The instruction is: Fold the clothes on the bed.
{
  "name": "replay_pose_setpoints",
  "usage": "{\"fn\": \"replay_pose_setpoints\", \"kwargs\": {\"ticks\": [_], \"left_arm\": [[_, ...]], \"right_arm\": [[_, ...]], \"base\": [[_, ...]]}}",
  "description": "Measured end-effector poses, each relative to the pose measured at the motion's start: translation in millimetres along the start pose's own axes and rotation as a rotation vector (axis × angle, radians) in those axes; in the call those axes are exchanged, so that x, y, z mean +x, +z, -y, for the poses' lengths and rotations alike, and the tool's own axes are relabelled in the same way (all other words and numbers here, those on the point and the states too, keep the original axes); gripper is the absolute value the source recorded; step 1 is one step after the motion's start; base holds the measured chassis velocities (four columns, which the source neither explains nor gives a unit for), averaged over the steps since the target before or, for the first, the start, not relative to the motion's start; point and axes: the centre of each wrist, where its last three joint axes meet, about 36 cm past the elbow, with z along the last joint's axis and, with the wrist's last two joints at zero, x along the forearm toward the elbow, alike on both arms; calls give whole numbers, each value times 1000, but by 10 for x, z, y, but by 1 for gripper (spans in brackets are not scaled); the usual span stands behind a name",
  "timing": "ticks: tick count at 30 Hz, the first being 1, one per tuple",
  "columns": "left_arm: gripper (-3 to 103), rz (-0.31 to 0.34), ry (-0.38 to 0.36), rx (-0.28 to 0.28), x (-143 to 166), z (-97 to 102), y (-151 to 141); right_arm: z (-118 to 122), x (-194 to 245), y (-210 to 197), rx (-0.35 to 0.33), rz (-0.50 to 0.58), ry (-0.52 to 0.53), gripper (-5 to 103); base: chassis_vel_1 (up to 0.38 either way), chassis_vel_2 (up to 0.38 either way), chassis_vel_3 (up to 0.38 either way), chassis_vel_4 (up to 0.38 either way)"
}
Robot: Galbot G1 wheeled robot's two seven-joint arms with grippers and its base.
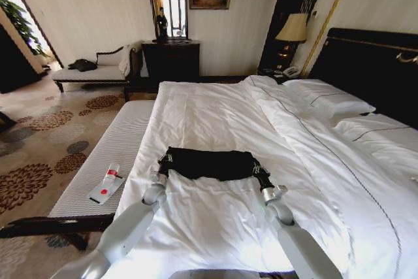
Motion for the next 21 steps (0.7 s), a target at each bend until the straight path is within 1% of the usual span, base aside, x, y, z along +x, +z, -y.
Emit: {"fn": "replay_pose_setpoints", "kwargs": {"ticks": [1, 2, 4, 6, 11, 12, 13, 15, 16, 17, 18, 20, 21], "left_arm": [[2, 0, 0, 0, 0, 0, 0], [2, 2, 12, -14, 45, -8, 10], [2, 0, 38, -36, 144, -25, 19], [2, -12, 54, -43, 273, -38, 35], [2, -22, 55, -49, 415, -76, 48], [-1, -24, 51, -52, 443, -86, 52], [3, -26, 45, -56, 475, -103, 55], [15, -25, 32, -63, 535, -159, 41], [15, -25, 32, -63, 535, -159, 41], [20, -22, 22, -66, 549, -195, 29], [20, -20, 16, -69, 555, -223, 19], [30, -12, -2, -83, 576, -338, -19], [30, -12, -2, -83, 576, -338, -19]], "right_arm": [[0, 0, 0, 0, 0, 0, 0], [-12, 21, -6, 0, 1, -2, 0], [-33, 65, -18, -1, 1, -5, 0], [-56, 129, -20, 4, 0, -6, 0], [-68, 263, 12, 17, -7, -2, 0], [-69, 307, 25, 20, -9, -2, 0], [-73, 365, 43, 27, -11, -2, -2], [-96, 494, 91, 35, -19, -3, 8], [-96, 494, 91, 35, -19, -3, 8], [-105, 527, 101, 33, -20, 0, 14], [-103, 548, 103, 33, -20, 3, 19], [-61, 605, 87, 37, -19, 12, 30], [-61, 605, 87, 37, -19, 12, 30]], "base": [[0, 0, 0, 0], [0, 0, 0, 0], [0, 0, 0, 0], [0, 0, 0, 0], [0, 0, 0, 0], [0, 0, 0, 0], [0, 0, 0, 0], [0, 0, 0, 0], [0, 0, 0, 0], [0, 0, 0, 0], [0, 0, 0, 0], [0, 0, 0, 0], [0, 0, 0, 0]]}}
